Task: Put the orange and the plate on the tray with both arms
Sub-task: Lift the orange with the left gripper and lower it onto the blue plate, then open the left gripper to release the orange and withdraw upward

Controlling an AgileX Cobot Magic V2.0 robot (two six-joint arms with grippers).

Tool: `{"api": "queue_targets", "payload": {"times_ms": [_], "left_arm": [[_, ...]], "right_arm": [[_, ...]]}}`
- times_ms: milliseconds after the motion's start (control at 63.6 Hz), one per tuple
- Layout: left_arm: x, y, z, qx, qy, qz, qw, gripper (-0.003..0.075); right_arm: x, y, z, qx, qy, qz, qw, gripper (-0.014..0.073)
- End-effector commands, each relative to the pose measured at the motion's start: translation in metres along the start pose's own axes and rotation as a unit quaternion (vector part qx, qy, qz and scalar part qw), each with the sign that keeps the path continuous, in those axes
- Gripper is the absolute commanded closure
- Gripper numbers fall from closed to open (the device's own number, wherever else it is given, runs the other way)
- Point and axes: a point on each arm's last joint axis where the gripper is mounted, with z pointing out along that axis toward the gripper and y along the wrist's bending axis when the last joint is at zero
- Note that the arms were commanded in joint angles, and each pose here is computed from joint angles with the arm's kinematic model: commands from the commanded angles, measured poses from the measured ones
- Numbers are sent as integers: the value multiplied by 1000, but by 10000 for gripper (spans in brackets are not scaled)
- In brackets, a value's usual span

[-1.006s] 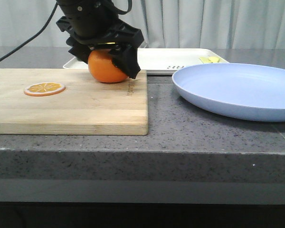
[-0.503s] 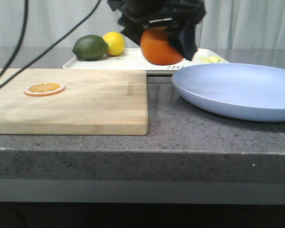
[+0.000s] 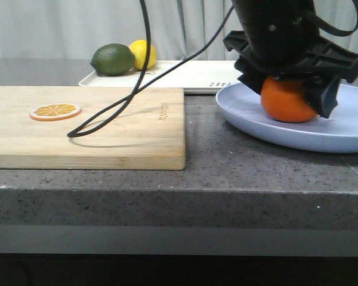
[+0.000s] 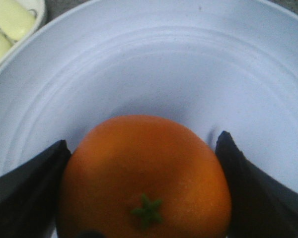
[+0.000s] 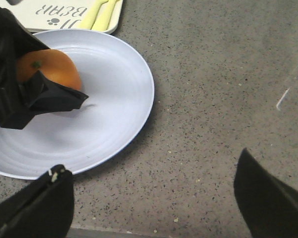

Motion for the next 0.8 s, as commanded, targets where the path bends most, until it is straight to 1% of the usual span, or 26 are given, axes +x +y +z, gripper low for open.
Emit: {"api": "queue_targets", "payload": {"times_ms": [0,126,157,314,409,535,692,786], "left_arm": [[-31,-6,-38,4,-79,2,997,234],[-34,-10,-39,6,-85,4,996,118],[-34,-9,-40,6,-86,4,996,102],[-33,-9,-42,7,-75,-1,997,92],[-37,-8,-52,7,-73,-1,997,93],[-48,-7,-84,9,-97,-6,995,101],[-56,-4,-142,8,-124,-19,992,101],[-58,2,-176,3,-145,-23,989,101]], "right_arm": [[-13,0,-2,2,-44,-11,999,-62],[-13,0,-2,2,-44,-11,999,-62],[-14,0,-2,2,-45,-11,999,-62],[-14,0,-2,2,-45,-11,999,-62],[-14,0,-2,2,-45,-11,999,-62],[-14,0,-2,2,-45,-11,999,-62],[-14,0,-2,2,-45,-11,999,-62],[-13,0,-2,2,-45,-11,999,-62]]}}
